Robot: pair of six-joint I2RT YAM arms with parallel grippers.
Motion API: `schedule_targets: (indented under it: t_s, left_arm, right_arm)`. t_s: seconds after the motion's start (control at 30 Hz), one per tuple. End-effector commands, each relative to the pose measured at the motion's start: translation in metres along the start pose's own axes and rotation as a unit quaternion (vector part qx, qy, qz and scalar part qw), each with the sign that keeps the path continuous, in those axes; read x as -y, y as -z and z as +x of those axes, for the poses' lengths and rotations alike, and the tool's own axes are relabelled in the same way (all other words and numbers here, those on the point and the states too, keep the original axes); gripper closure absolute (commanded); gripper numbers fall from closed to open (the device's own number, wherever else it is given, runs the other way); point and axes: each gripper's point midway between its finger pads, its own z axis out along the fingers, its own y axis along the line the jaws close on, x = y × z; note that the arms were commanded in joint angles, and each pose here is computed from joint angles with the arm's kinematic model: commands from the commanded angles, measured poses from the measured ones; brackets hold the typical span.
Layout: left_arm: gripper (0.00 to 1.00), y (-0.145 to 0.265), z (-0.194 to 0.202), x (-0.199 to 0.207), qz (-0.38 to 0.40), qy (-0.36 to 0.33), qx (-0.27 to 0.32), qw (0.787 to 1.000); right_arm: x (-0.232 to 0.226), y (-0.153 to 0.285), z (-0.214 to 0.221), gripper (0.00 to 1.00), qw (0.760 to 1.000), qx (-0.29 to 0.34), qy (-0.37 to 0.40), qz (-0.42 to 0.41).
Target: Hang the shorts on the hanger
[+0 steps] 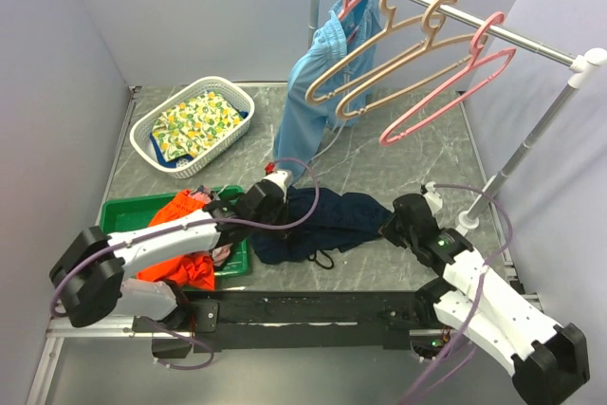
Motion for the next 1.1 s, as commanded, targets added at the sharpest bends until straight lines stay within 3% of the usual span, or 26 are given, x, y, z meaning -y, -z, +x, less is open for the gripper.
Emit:
schedule_targets:
  t_s: [0.0, 0.03, 0.07, 0.17, 0.2, 0.33, 0.47, 0.53, 0.57, 0.6, 0.63, 0.7, 0.73, 0.83, 1.07]
  left_arm:
    - [0.64, 0.008, -0.062, 0.041, 0.078, 0.024, 0.087, 0.993]
    - [0.58, 0.011, -0.067, 0.042, 0.078, 0.017, 0.091, 0.993]
    - [0.53, 0.023, -0.075, 0.046, 0.081, 0.012, 0.097, 0.992]
    - [0.35, 0.057, -0.092, 0.055, 0.099, -0.005, 0.116, 0.988]
    - [0.31, 0.067, -0.096, 0.058, 0.106, -0.011, 0.120, 0.987]
    - [0.30, 0.134, -0.135, 0.076, 0.145, -0.032, 0.191, 0.970]
    - [0.31, 0.210, -0.213, 0.094, 0.142, -0.060, 0.314, 0.937]
    - [0.27, 0.213, -0.240, 0.098, 0.123, -0.094, 0.341, 0.927]
    - [0.27, 0.235, -0.267, 0.100, 0.126, -0.092, 0.373, 0.915]
    - [0.27, 0.240, -0.277, 0.111, 0.154, -0.110, 0.378, 0.906]
    - [0.26, 0.222, -0.287, 0.112, 0.147, -0.120, 0.368, 0.910]
    - [0.26, 0.233, -0.317, 0.118, 0.153, -0.135, 0.387, 0.899]
    - [0.26, 0.207, -0.323, 0.120, 0.148, -0.157, 0.366, 0.906]
    - [0.27, 0.207, -0.354, 0.130, 0.163, -0.190, 0.382, 0.890]
    - [0.28, 0.192, -0.368, 0.148, 0.181, -0.250, 0.373, 0.875]
  right_arm:
    - [-0.026, -0.001, -0.033, 0.77, 0.999, 0.042, 0.001, -0.032]
    - [-0.027, 0.002, -0.036, 0.69, 0.998, 0.046, 0.005, -0.035]
    - [-0.029, 0.006, -0.040, 0.52, 0.998, 0.054, 0.004, -0.041]
    - [-0.036, 0.020, -0.050, 0.32, 0.996, 0.070, 0.006, -0.053]
    - [-0.034, 0.022, -0.050, 0.30, 0.996, 0.069, 0.008, -0.051]
    - [-0.038, 0.033, -0.054, 0.26, 0.994, 0.077, 0.008, -0.072]
    - [-0.042, 0.038, -0.053, 0.26, 0.993, 0.076, 0.010, -0.086]
    - [-0.046, 0.038, -0.054, 0.26, 0.993, 0.075, 0.012, -0.094]
    - [-0.046, 0.038, -0.053, 0.26, 0.993, 0.073, 0.012, -0.096]
    - [-0.048, 0.037, -0.053, 0.26, 0.992, 0.074, 0.014, -0.097]
    - [-0.049, 0.036, -0.052, 0.26, 0.993, 0.070, 0.015, -0.098]
    - [-0.052, 0.037, -0.052, 0.26, 0.992, 0.067, 0.020, -0.105]
    - [-0.054, 0.037, -0.051, 0.26, 0.992, 0.066, 0.023, -0.110]
    - [-0.058, 0.036, -0.048, 0.26, 0.990, 0.059, 0.028, -0.123]
    - [-0.055, 0.032, -0.045, 0.26, 0.989, 0.060, 0.042, -0.125]
